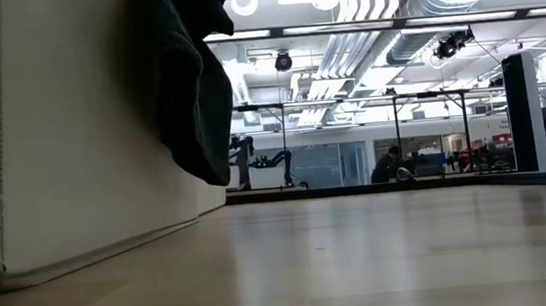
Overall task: Sort clothes
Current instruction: Put the black pants into the bottom brown laundry organizer
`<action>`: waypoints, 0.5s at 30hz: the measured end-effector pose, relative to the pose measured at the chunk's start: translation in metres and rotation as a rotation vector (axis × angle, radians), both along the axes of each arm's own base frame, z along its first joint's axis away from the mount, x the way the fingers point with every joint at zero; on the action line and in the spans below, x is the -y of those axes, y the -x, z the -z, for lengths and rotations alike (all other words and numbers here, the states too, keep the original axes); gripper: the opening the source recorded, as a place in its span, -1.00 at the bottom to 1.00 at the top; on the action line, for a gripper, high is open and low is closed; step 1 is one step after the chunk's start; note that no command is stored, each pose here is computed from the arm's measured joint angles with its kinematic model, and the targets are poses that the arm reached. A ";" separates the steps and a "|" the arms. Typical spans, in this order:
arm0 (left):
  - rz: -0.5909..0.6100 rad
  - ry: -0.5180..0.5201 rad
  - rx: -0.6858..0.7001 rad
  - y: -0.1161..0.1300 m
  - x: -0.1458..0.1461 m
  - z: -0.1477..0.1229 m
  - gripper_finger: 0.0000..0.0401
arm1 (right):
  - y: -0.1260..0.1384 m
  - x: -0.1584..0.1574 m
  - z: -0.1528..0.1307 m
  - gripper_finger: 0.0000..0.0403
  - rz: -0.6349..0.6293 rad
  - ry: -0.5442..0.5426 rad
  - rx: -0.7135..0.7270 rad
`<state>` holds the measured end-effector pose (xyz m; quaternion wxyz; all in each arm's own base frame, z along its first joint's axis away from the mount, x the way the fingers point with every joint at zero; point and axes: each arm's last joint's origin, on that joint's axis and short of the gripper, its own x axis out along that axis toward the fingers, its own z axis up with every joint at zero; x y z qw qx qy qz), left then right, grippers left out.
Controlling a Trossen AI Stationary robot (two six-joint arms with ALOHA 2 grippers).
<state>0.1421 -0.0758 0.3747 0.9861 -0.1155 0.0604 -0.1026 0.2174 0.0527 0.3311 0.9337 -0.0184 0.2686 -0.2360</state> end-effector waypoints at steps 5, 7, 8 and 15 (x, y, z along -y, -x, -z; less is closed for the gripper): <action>0.001 -0.089 0.144 -0.012 0.007 -0.010 -0.09 | 0.000 0.000 0.000 0.42 0.000 0.000 0.000; 0.002 -0.104 0.145 -0.015 0.009 -0.009 -0.09 | 0.000 0.000 0.000 0.42 0.000 0.000 0.000; 0.002 -0.107 0.140 -0.017 0.010 -0.008 -0.09 | 0.000 0.000 0.000 0.42 0.000 0.000 0.000; 0.005 -0.113 0.089 -0.030 0.018 0.001 -0.09 | 0.000 0.000 0.000 0.42 -0.001 0.001 -0.001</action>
